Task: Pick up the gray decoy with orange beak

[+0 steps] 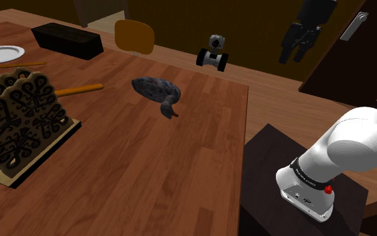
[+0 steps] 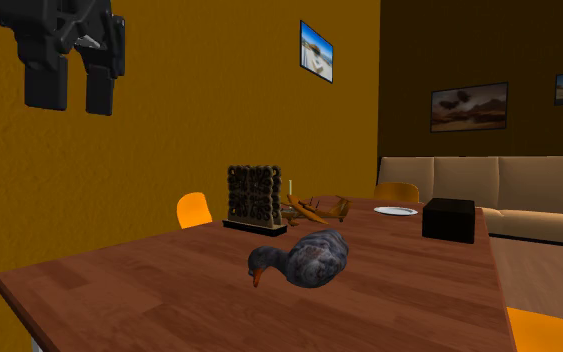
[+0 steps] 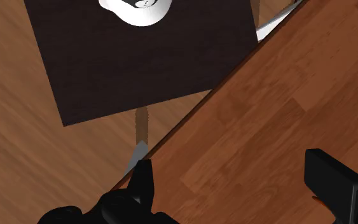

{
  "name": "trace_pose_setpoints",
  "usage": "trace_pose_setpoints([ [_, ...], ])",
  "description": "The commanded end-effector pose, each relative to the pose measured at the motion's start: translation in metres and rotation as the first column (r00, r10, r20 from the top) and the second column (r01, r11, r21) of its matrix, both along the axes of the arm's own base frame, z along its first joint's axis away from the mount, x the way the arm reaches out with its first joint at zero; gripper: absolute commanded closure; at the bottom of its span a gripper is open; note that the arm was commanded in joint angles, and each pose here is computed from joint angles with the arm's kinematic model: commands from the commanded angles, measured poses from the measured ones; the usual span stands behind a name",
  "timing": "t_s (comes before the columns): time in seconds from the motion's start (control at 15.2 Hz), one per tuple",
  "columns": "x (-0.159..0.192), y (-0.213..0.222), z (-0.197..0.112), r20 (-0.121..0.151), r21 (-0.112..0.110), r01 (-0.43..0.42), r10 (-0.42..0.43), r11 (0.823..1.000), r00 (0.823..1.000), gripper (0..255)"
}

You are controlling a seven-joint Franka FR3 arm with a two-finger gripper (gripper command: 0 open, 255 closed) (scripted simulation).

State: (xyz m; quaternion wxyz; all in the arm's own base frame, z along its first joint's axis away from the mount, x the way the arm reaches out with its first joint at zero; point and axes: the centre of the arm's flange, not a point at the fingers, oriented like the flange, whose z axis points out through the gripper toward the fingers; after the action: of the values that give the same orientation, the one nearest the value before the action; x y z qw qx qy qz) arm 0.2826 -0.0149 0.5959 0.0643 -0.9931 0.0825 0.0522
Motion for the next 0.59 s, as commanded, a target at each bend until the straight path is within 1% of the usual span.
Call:
trace_pose_setpoints([
  [0.0,0.0,0.0,0.0,0.0,0.0,0.0,0.0,1.0,1.0,0],
  [0.53,0.061,0.062,-0.055,0.003,0.013,0.031,-0.031,0.999,1.0,0],
])
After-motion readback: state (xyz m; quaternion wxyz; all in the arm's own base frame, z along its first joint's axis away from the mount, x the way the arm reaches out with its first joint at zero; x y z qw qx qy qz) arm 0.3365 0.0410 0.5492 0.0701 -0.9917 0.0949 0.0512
